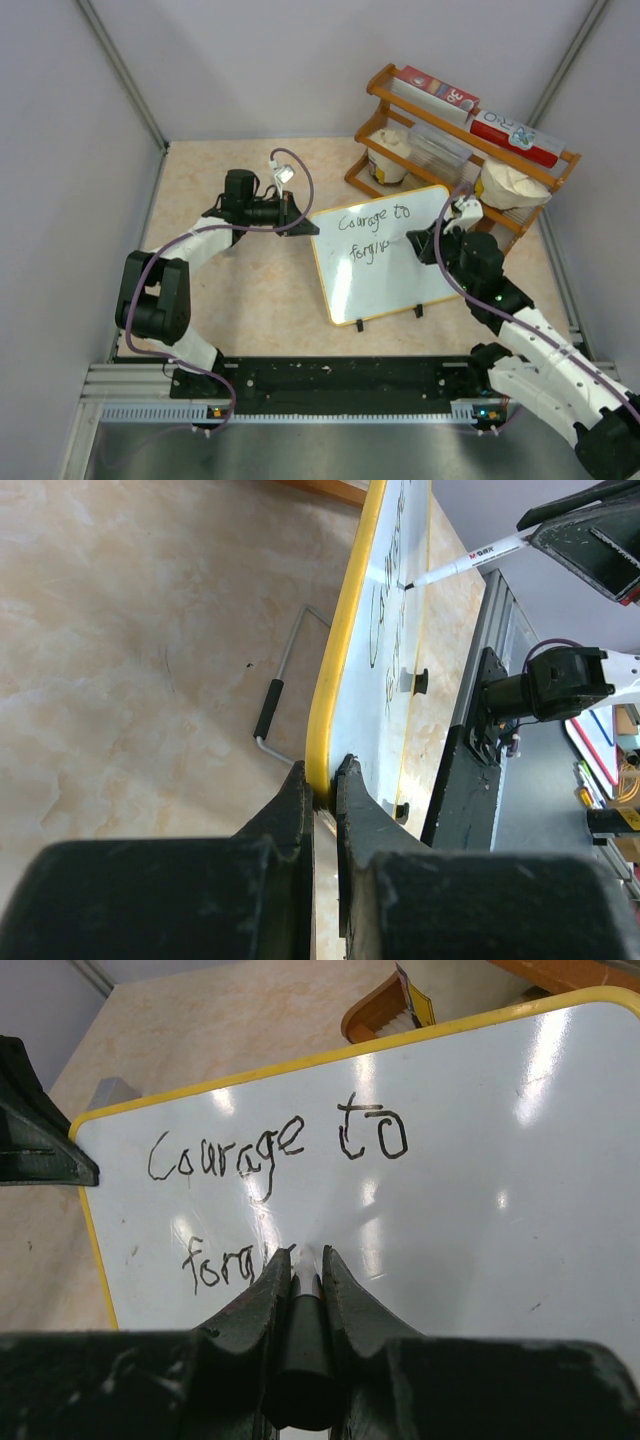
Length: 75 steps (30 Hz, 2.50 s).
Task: Write a sentence on the whiteboard
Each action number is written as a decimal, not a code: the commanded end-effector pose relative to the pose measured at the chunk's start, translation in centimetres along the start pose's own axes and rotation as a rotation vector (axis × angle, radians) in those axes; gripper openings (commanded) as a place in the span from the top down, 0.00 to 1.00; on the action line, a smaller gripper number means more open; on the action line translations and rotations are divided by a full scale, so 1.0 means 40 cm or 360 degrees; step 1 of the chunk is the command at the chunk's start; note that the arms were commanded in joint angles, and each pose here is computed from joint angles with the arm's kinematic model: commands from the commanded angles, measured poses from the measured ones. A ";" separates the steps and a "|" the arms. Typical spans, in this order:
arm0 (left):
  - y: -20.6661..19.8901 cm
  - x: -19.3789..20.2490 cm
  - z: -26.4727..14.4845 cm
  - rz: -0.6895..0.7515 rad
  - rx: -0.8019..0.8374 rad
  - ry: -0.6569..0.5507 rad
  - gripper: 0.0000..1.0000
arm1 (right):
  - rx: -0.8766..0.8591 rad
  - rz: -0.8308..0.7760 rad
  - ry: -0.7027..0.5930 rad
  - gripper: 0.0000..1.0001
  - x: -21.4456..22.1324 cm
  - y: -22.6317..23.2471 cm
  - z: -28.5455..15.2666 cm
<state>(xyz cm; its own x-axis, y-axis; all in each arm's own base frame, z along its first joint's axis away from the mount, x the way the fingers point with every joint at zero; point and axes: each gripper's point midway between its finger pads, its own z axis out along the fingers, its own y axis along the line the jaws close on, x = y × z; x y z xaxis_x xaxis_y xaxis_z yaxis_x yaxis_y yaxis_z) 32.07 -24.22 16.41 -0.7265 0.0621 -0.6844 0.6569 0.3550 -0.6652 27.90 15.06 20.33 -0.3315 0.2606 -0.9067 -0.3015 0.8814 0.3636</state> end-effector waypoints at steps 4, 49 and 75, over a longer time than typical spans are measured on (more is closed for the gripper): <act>0.047 0.101 0.040 0.0171 -0.0084 0.0152 1.00 | -0.0024 -0.0017 -0.0010 1.00 -0.019 0.006 0.008; 0.048 0.100 0.039 0.0174 -0.0091 0.0150 1.00 | 0.0156 -0.0028 0.0025 1.00 0.010 -0.054 -0.028; 0.042 0.096 0.037 0.0182 -0.0082 0.0140 1.00 | 0.0056 -0.0028 -0.0277 1.00 -0.142 -0.005 -0.038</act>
<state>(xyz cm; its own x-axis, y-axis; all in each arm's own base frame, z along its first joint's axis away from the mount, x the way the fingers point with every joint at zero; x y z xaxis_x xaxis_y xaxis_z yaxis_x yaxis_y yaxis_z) 32.00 -24.27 16.54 -0.7238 0.0630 -0.6871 0.6614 0.3470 -0.6650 27.55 13.81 22.19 -0.2675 0.2652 -0.9263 -0.2938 0.8932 0.3405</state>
